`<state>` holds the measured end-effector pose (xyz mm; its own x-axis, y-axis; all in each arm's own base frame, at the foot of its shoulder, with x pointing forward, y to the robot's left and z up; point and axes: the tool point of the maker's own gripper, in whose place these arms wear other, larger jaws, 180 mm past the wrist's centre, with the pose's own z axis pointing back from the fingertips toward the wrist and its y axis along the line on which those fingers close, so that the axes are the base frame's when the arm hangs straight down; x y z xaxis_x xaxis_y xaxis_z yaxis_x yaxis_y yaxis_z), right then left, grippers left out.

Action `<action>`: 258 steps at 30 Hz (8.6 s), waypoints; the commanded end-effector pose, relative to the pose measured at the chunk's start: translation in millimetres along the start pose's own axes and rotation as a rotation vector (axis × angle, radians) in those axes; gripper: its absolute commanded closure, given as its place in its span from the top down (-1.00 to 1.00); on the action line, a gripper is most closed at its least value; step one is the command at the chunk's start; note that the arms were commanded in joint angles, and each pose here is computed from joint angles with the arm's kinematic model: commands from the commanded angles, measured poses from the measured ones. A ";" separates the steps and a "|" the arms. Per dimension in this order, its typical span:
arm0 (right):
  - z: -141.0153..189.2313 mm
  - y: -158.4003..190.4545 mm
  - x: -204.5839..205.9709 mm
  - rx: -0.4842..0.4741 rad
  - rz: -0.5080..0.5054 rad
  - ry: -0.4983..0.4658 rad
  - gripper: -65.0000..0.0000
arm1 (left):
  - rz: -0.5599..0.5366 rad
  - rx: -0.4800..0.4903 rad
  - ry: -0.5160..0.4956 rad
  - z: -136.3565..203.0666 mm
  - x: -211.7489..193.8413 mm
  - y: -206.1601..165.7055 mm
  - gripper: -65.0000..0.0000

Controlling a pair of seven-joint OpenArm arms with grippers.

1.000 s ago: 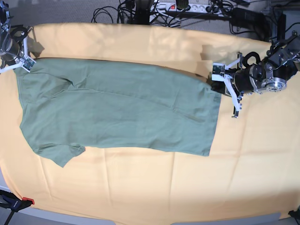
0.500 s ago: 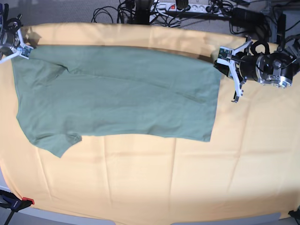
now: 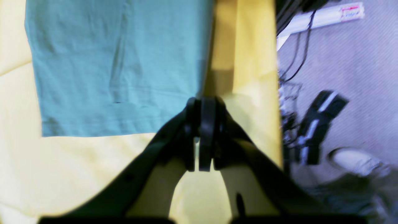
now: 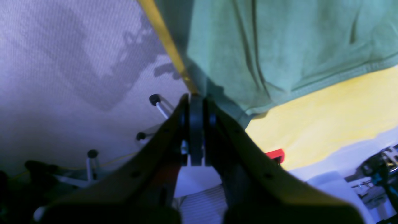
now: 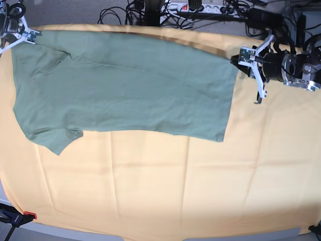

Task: Fold the T-shirt properly
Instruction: 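Regrasp the collar-side corners with both grippers and drag the shirt, then release the shirt and move both grippers to the hem-side edge, then grasp the hem edge with both grippers and lift it, then fold the hem edge over toward the collar with both grippers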

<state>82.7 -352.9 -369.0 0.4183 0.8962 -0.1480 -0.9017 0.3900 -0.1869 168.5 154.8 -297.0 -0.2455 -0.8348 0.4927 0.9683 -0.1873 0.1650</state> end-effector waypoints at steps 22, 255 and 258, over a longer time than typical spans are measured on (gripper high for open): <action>4.0 -7.6 -8.7 -0.016 0.015 0.048 -1.00 | 0.049 -0.075 0.041 6.2 -3.2 -28.3 -1.00; 13.0 -280.3 131.4 -0.057 -0.918 -0.769 -1.00 | 1.265 -0.011 -0.370 -5.2 -79.6 199.0 -1.00; 9.7 -276.9 129.2 -0.046 -0.917 -0.741 -1.00 | 1.255 -0.012 -0.350 -0.4 -80.7 199.3 -1.00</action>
<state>375.1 -332.3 -348.5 0.7612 0.1856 0.6213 -0.2874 0.9555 0.0666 367.0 179.9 -327.4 0.8540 -0.2705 0.4444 0.5084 0.6154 -0.6024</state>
